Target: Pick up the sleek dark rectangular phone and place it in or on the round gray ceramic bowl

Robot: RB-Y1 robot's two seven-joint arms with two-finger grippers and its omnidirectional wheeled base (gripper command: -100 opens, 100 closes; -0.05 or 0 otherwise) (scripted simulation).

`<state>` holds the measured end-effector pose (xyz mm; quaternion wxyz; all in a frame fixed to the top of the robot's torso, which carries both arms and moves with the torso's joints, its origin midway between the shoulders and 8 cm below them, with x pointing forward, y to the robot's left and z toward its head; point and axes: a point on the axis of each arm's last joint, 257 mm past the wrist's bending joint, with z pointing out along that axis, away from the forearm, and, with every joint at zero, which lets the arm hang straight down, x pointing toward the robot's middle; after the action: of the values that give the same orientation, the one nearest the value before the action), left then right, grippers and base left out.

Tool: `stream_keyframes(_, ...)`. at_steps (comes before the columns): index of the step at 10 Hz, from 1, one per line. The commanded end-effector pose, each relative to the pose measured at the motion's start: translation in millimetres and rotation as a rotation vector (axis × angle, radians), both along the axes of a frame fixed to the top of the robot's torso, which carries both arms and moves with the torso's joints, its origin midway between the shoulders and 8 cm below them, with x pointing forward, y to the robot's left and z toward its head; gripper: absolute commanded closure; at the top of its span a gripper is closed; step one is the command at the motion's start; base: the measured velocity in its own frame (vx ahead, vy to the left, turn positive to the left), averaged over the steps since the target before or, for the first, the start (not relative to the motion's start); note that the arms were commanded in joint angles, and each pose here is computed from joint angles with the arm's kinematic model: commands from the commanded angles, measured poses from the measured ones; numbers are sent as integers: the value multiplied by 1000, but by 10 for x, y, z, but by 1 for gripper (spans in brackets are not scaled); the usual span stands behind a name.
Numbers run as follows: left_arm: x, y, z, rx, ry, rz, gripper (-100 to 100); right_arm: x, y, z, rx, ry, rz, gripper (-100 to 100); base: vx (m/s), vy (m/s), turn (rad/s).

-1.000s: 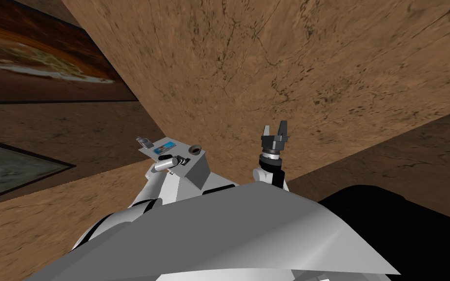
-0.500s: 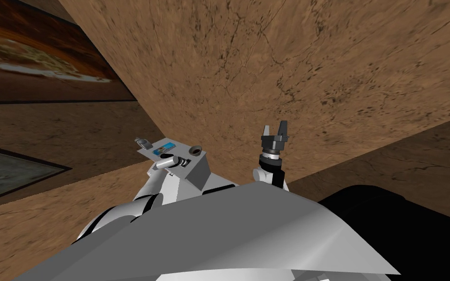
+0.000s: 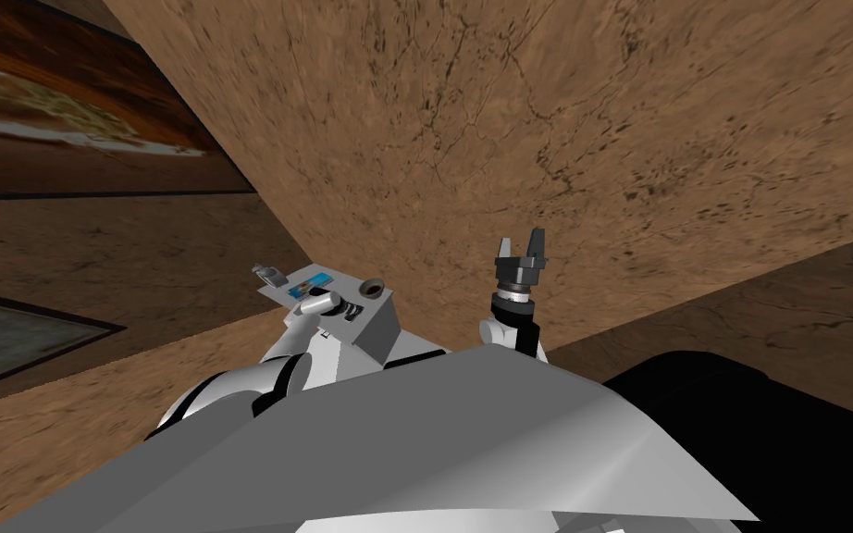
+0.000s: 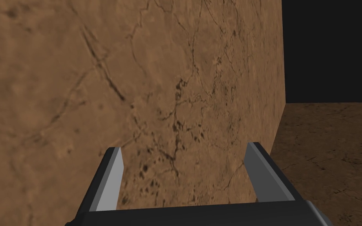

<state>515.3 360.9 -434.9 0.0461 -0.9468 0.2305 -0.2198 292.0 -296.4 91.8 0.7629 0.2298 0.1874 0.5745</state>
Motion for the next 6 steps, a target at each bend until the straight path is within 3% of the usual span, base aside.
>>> stream_keyframes(1,-124,-60,-82,-30,71,14,-100,0,0,0,0,0,0,0,38,39,-20)
stream_keyframes(6,-382,-144,-174,-85,219,54,-100,0,0,0,0,0,0,0,38,38,-24)
